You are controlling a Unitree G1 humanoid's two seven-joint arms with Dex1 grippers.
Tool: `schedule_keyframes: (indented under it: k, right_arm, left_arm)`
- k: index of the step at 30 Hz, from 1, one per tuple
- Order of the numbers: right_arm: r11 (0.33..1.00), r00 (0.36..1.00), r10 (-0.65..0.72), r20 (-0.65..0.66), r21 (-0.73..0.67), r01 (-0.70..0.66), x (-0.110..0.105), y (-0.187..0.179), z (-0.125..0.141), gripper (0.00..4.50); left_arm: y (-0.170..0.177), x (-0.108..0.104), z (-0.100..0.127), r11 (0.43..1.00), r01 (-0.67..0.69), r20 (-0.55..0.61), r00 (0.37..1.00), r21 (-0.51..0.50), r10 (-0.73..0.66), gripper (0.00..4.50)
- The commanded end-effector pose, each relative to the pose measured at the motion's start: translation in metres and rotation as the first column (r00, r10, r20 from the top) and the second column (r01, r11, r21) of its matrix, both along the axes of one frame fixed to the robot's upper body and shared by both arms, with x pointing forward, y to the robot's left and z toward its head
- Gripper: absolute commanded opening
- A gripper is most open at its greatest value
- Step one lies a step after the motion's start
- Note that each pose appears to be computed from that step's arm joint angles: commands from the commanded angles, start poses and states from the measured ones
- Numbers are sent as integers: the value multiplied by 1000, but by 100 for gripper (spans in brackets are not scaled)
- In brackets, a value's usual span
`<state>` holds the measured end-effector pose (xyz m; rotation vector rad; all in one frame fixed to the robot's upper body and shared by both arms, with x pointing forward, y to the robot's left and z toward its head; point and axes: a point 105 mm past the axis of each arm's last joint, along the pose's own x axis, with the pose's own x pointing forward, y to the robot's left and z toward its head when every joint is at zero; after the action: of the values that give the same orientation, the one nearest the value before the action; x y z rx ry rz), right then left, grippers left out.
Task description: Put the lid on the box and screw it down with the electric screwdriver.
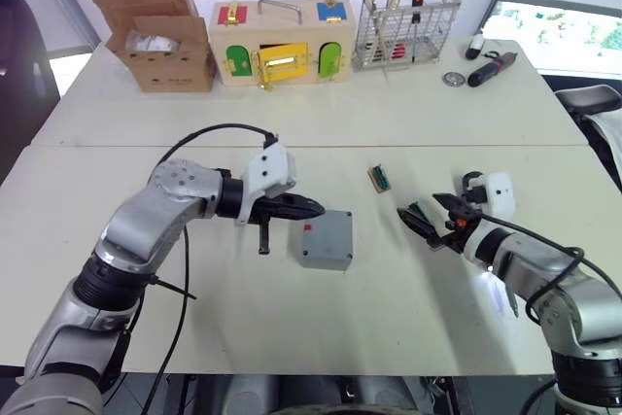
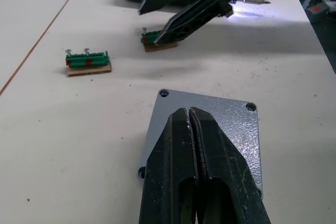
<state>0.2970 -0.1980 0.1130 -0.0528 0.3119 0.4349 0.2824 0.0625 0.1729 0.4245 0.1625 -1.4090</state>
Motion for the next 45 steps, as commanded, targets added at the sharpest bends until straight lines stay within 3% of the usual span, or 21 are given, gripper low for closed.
schedule_keyframes:
  k: [1, 7, 16, 18, 21, 30, 45]
  right_arm:
    - [1000, 999, 0, 52, -21, 1, 6, 0, 7, 373]
    - [1000, 998, -7, 61, -25, 9, 9, -1, 6, 176]
    - [999, 998, -21, 68, -30, 23, 12, -3, 4, 176]
    - [999, 998, -20, 67, -28, 22, 13, -2, 3, 120]
    - [999, 998, -16, 66, -34, 18, 13, -1, 2, 2]
    - [999, 997, -9, 82, -53, 14, 13, -1, 5, 2]
    - [995, 970, 96, 223, -42, -89, 2, 19, 61, 2]
  left_arm:
    - [-2, -3, 6, 1000, 18, 55, 998, 8, -18, 0]
    - [2, -4, 2, 1000, 5, 55, 998, 12, -5, 0]
    - [6, -4, -8, 999, -3, 75, 997, 46, -1, 0]
    - [6, -4, -10, 999, -1, 79, 997, 54, -3, 0]
    - [6, -4, -11, 999, -2, 80, 997, 52, -2, 0]
    - [9, -1, -12, 998, -8, 98, 995, 68, 2, 0]
    - [13, 4, -5, 1000, -22, 58, 998, 16, 21, 0]
